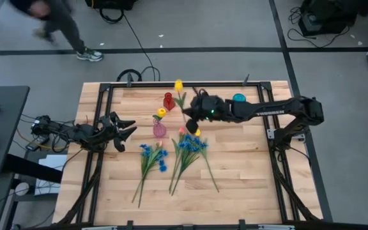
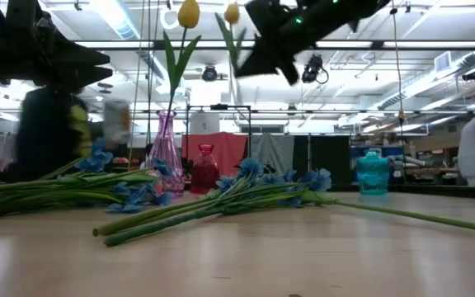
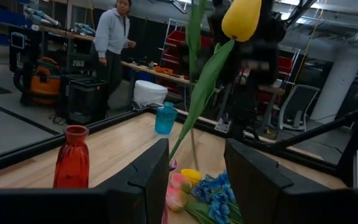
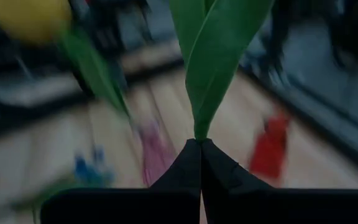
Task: Sort flowers into vase by color
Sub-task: Put the right yellow tulip into the pink vase
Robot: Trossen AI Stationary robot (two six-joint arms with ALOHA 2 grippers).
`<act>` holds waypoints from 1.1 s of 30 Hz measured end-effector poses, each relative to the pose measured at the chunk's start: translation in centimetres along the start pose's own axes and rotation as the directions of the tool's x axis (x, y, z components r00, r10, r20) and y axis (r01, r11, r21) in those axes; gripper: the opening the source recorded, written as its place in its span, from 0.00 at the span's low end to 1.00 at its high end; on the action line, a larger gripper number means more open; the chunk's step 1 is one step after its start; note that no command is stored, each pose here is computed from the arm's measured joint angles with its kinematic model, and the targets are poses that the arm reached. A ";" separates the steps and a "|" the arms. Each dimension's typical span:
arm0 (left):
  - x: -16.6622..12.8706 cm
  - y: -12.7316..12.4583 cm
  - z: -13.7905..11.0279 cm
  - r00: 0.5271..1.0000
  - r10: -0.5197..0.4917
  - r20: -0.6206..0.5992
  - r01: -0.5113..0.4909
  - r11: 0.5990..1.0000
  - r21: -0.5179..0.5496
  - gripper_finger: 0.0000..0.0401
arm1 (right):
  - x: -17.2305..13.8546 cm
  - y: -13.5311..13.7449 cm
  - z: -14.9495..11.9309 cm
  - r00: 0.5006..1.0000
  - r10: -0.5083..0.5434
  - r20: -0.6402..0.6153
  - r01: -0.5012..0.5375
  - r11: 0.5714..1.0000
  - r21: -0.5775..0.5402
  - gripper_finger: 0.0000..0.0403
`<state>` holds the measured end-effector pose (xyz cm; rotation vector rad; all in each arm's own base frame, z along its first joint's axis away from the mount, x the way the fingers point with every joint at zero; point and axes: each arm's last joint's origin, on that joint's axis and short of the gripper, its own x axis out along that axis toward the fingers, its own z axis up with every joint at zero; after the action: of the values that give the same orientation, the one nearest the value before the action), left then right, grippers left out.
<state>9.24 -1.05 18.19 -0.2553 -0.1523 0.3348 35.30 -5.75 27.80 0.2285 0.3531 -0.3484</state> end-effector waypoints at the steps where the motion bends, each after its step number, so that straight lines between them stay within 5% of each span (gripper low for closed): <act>1: 0.0 0.0 0.0 1.000 0.000 0.000 0.000 1.000 0.000 0.41 | 0.3 -0.2 0.5 0.998 0.028 0.053 -0.027 1.000 -0.004 0.01; 8: 0.0 0.0 0.0 1.000 0.000 0.001 0.000 1.000 -0.001 0.41 | 2.6 -2.3 1.7 0.953 0.179 0.243 -0.185 0.983 0.003 0.01; 18: 0.0 0.0 0.1 1.000 -0.001 0.006 0.001 1.000 -0.005 0.41 | 2.3 -4.3 3.5 0.881 0.264 0.392 -0.304 0.952 0.043 0.01; 33: 0.0 -0.1 0.3 1.000 -0.004 0.029 0.005 1.000 -0.013 0.41 | 2.5 -3.0 3.4 0.870 0.224 0.439 -0.215 0.974 -0.071 0.01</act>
<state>9.18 -1.03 18.52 -0.2631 -0.1841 0.3333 37.37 -10.15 29.54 0.1602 -0.1246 -0.1626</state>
